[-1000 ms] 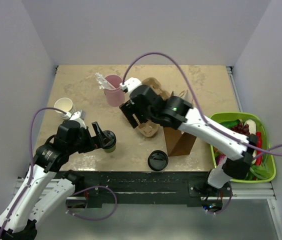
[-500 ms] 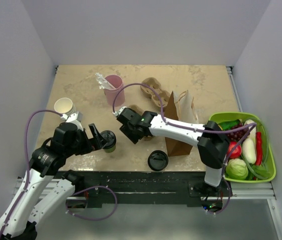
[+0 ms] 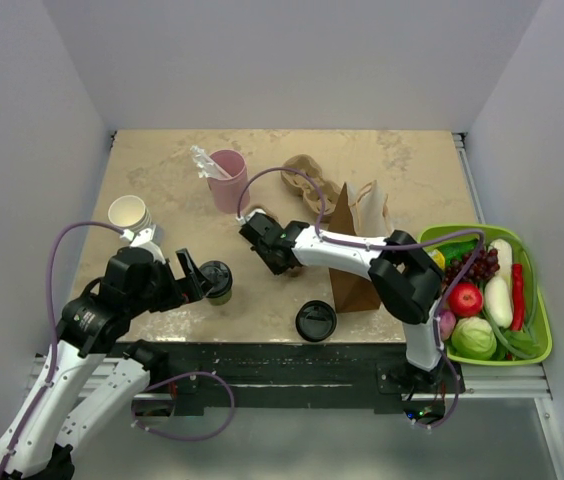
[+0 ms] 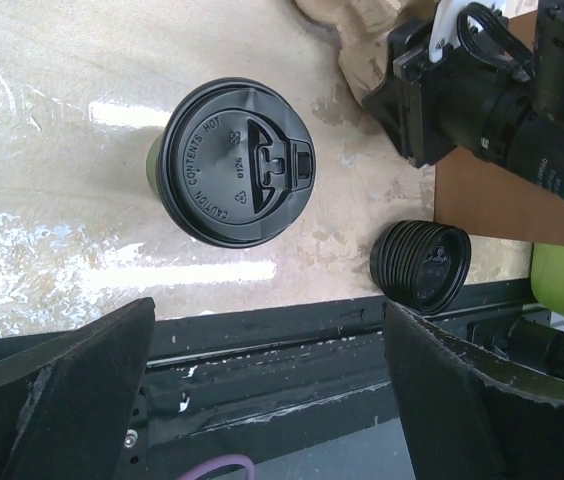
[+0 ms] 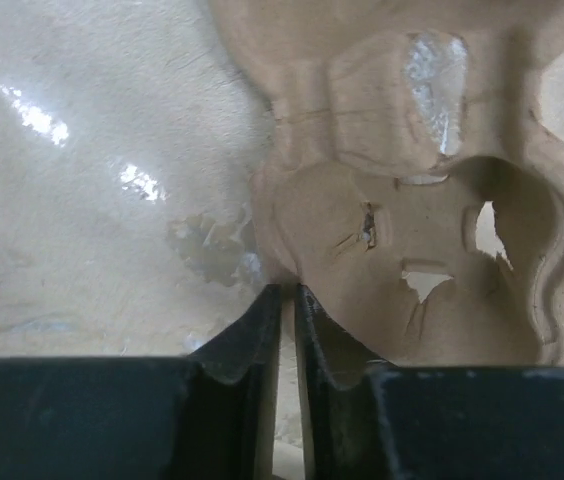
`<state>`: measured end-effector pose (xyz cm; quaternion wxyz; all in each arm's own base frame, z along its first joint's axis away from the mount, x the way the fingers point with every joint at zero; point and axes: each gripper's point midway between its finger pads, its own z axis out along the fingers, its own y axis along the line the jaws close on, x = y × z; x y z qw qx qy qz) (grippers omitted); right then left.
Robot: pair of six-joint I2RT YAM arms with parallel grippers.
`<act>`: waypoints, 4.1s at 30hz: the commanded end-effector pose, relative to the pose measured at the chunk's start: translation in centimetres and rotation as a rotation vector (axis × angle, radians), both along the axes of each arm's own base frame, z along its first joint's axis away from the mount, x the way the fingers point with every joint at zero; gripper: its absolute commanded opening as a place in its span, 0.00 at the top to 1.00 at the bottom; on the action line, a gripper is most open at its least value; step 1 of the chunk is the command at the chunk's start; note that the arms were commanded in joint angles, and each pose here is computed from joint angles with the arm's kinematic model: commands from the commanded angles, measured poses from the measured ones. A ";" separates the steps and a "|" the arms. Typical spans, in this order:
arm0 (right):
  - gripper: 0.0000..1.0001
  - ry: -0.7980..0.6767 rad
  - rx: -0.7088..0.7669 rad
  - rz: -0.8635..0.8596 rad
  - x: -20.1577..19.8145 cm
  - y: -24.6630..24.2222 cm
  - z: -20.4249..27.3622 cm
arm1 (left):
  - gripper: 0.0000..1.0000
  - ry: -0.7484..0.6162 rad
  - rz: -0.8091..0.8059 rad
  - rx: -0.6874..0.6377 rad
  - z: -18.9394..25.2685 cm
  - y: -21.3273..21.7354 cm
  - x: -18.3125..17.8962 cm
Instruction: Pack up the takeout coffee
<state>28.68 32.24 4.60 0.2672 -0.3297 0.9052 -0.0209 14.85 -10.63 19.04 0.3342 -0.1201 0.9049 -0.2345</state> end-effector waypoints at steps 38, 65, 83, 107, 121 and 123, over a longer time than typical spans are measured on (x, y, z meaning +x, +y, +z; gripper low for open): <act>0.36 -0.165 0.320 -0.738 6.2 -3.3 6.9 | 0.00 -0.022 -0.029 -0.030 0.4 -0.7 0.1; 0.50 -0.221 0.444 -1.138 9.4 -1.2 1.4 | 0.00 -0.020 -0.056 -0.039 0.5 -0.9 -0.4; 0.55 -0.412 0.578 -0.066 4.1 3.1 24.6 | 0.00 -0.138 -0.122 -0.047 4.8 -1.4 0.1; 0.54 -0.828 0.770 -0.691 -3.5 -22.3 43.9 | 0.04 -0.439 -0.455 -0.159 17.6 -23.4 5.0; 0.53 -0.817 0.992 -0.609 -6.0 -22.5 45.1 | 0.12 -0.379 -0.364 0.004 12.6 -30.8 10.1; 0.53 -0.805 1.008 -0.578 -6.3 -22.1 45.2 | 0.16 -0.380 -0.352 0.020 12.4 -31.1 10.6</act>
